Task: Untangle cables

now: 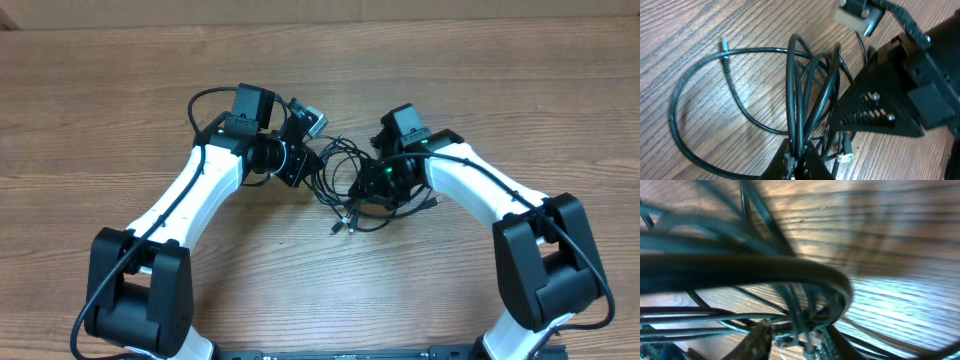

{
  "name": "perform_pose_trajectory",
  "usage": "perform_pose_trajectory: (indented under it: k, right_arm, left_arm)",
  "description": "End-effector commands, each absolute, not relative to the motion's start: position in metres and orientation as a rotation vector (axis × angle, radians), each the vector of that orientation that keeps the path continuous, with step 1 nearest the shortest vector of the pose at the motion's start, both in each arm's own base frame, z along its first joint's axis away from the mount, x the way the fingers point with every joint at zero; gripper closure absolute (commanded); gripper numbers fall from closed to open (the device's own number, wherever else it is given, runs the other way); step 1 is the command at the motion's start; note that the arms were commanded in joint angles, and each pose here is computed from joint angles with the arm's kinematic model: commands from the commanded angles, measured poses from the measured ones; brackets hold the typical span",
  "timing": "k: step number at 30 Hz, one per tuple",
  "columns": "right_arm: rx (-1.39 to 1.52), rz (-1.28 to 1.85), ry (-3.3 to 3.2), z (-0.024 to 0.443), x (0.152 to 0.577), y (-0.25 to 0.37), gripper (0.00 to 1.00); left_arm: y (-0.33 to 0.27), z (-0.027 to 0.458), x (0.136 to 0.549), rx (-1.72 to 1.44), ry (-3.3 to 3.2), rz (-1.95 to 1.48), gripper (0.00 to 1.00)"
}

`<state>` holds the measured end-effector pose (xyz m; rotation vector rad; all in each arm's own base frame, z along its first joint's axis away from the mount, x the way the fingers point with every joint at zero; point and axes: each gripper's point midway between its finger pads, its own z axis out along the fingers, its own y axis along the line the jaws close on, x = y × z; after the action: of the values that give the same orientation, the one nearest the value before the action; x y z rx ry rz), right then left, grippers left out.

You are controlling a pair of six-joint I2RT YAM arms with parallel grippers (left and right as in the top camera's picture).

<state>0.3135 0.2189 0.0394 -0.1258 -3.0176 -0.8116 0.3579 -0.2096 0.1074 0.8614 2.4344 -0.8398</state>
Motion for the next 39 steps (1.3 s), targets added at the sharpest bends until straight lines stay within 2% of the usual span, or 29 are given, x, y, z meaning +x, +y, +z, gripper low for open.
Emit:
perform_pose_trajectory:
  k: [1, 3, 7, 14, 21, 27, 33, 39]
  right_arm:
    - [-0.156, -0.795, -3.027, 0.039, 0.316, 0.221, 0.77]
    - [-0.155, -0.794, -3.027, 0.039, 0.316, 0.221, 0.82]
    - [-0.157, -0.795, -3.020, 0.039, 0.314, 0.221, 0.83]
    - [-0.170, -0.763, -2.997, 0.037, 0.308, 0.218, 0.66]
    - [-0.163, -0.700, -2.958, 0.034, 0.292, 0.216, 0.66]
    - [-0.131, -0.713, -2.969, 0.034, 0.291, 0.224, 0.67]
    - [-0.214, -0.571, -3.015, 0.026, 0.289, 0.218, 0.67]
    - [-0.146, -0.589, -3.053, 0.026, 0.291, 0.231, 0.67]
  left_arm:
    - [-0.213, 0.125, 0.362, 0.888, 2.370, -0.851, 0.95]
    - [-0.213, 0.125, 0.362, 0.888, 2.370, -0.851, 0.95]
    - [-0.213, 0.125, 0.362, 0.888, 2.370, -0.851, 0.94]
    - [-0.213, 0.125, 0.362, 0.888, 2.370, -0.851, 0.95]
    - [-0.213, 0.125, 0.362, 0.888, 2.370, -0.851, 0.95]
    - [-0.213, 0.125, 0.362, 0.888, 2.371, -0.850, 0.94]
    - [-0.212, 0.125, 0.363, 0.887, 2.372, -0.847, 0.94]
    - [-0.212, 0.125, 0.362, 0.887, 2.372, -0.847, 0.94]
